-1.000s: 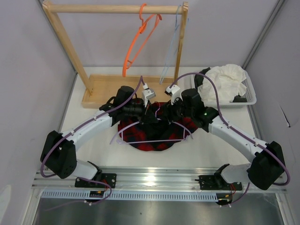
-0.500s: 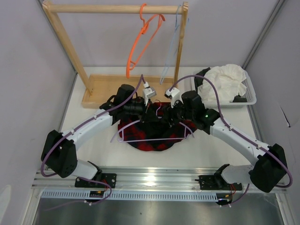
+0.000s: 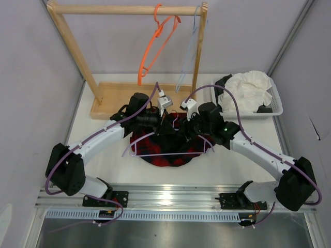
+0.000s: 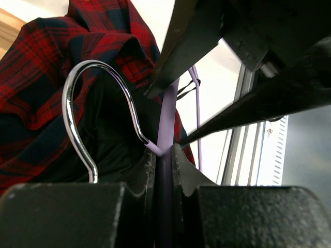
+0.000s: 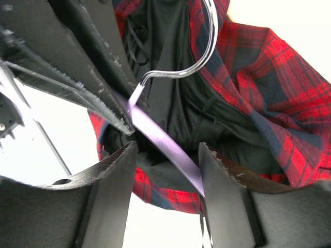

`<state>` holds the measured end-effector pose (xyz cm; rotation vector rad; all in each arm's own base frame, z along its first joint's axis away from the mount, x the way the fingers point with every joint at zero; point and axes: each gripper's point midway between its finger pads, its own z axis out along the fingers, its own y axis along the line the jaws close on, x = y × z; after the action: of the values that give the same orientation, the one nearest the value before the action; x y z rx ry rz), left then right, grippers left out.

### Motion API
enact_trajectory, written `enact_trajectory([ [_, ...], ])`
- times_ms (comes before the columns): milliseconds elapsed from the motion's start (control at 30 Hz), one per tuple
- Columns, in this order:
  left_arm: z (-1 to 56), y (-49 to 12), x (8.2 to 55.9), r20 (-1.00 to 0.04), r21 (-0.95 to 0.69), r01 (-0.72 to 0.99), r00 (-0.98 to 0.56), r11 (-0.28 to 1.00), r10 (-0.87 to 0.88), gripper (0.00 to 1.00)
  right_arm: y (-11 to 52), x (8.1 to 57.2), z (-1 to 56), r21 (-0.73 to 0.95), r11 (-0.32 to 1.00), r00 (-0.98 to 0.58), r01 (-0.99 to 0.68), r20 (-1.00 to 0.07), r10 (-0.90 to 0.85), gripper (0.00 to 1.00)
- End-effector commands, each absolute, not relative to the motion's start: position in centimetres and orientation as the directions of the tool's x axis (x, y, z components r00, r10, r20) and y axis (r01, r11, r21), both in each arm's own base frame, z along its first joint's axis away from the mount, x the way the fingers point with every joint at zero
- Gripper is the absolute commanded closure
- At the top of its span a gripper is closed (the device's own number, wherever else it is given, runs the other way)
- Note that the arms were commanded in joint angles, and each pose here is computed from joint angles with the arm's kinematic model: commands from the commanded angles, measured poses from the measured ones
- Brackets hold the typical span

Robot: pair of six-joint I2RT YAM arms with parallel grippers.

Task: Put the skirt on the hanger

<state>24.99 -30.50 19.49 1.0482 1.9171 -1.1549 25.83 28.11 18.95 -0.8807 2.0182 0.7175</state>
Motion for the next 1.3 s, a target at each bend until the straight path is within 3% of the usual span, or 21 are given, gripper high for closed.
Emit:
enact_trajectory([
  [0,22.9,-31.9,25.0,-0.898,-0.32,0.928,-0.362,0.194,0.251,1.0,29.1,27.3,19.5,0.131,0.621,-0.396,-0.773,-0.864,-0.312,0.48],
  [200,22.8,-32.2,24.9,-0.894,-0.327,0.926,-0.367,0.187,0.256,1.0,29.0,28.7,19.6,0.09,0.679,-0.37,-0.729,-0.886,-0.279,0.49],
  [300,22.7,-32.3,24.8,-0.892,-0.329,0.926,-0.369,0.187,0.259,1.0,28.7,29.2,19.8,0.066,0.706,-0.357,-0.705,-0.893,-0.273,0.62],
  [433,22.6,-32.3,25.0,-0.891,-0.323,0.923,-0.371,0.211,0.261,1.0,28.3,29.2,20.3,0.039,0.732,-0.338,-0.68,-0.903,-0.265,0.88],
  [567,22.0,-31.9,25.8,-0.886,-0.312,0.912,-0.381,0.266,0.265,1.0,27.1,29.3,20.3,0.001,0.773,-0.33,-0.634,-0.905,-0.269,0.99],
  [633,22.0,-31.8,26.2,-0.887,-0.3,0.908,-0.378,0.292,0.264,0.99,26.8,29.1,20.4,-0.014,0.782,-0.325,-0.623,-0.904,-0.276,1.0],
  [733,22.2,-31.3,27.1,-0.883,-0.297,0.885,-0.398,0.36,0.25,0.89,26.0,29.0,20.6,-0.052,0.804,-0.313,-0.592,-0.905,-0.288,1.0],
  [833,22.6,-30.5,28.3,-0.886,-0.263,0.856,-0.397,0.445,0.24,0.72,25.9,28.7,20.6,-0.07,0.809,-0.306,-0.584,-0.904,-0.299,1.0],
  [933,23.2,-29.6,28.7,-0.887,-0.241,0.831,-0.398,0.502,0.233,0.64,25.6,28.8,20.5,-0.079,0.819,-0.306,-0.568,-0.904,-0.3,1.0],
  [1100,23.1,-26.7,30.2,-0.877,-0.17,0.731,-0.419,0.66,0.237,0.59,25.0,29.0,20.4,-0.097,0.832,-0.309,-0.545,-0.9,-0.308,1.0],
  [1267,22.7,-24.7,30.3,-0.86,-0.125,0.674,-0.44,0.728,0.26,0.56,24.5,29.1,20.2,-0.115,0.84,-0.316,-0.53,-0.893,-0.322,1.0],
])
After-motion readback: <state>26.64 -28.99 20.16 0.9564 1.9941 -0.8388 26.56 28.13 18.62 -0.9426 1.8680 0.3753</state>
